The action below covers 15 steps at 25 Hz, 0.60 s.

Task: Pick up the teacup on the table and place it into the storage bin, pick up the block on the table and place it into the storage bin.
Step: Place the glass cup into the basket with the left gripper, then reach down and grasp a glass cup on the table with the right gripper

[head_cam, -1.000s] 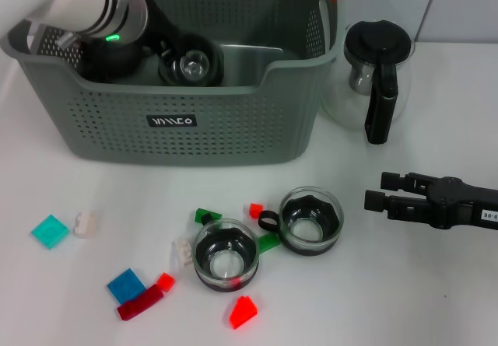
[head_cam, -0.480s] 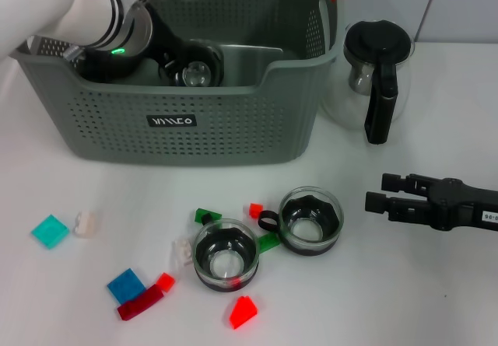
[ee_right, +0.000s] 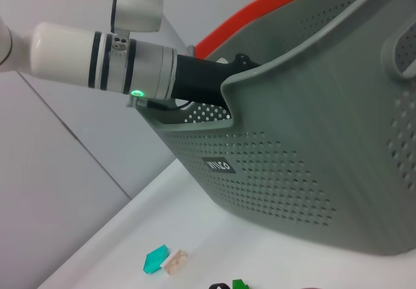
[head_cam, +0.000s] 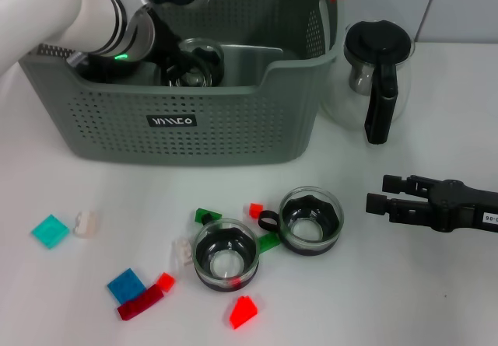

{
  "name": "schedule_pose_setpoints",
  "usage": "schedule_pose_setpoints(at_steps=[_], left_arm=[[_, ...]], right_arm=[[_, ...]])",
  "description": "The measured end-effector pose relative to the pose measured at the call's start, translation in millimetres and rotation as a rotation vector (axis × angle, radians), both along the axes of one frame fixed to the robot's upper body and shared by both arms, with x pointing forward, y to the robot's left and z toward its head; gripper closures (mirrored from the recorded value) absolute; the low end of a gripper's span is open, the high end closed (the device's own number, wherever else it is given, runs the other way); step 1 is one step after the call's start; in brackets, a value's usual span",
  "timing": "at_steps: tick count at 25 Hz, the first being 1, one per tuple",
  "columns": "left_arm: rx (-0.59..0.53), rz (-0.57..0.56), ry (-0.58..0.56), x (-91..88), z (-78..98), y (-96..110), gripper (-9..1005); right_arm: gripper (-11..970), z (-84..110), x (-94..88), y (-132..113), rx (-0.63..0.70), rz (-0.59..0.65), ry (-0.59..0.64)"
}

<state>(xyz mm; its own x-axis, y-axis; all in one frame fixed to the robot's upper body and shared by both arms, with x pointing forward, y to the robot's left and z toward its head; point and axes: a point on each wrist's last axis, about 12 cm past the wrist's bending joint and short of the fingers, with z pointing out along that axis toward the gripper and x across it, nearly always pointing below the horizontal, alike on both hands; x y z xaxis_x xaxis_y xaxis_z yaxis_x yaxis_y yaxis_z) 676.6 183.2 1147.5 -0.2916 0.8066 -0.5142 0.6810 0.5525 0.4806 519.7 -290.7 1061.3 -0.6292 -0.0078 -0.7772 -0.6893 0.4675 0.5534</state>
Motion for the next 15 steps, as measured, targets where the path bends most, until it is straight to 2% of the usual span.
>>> schedule_pose_setpoints(at_steps=[2,8,12,14,15], left_arm=[[-0.027,0.020,-0.012,1.6,5.2,2,803],[-0.159,0.031,-0.015,-1.4,33.9,8,611],[-0.236,0.011,-0.001,-9.5,55.6,22,542],[-0.268,0.018,0.012,-12.8,60.6,31,526],[-0.329,0.031,0.025,-15.6,65.7,40,527]], right_arm=[[44,0.0,0.0,0,0.000,0.000,0.000],[44,0.0,0.0,0,0.000,0.000,0.000],[44,-0.1,0.2,0,-0.001,-0.002,0.000],[44,-0.2,0.4,0,-0.002,-0.003,-0.001],[44,-0.4,0.5,0,-0.004,-0.005,-0.001]])
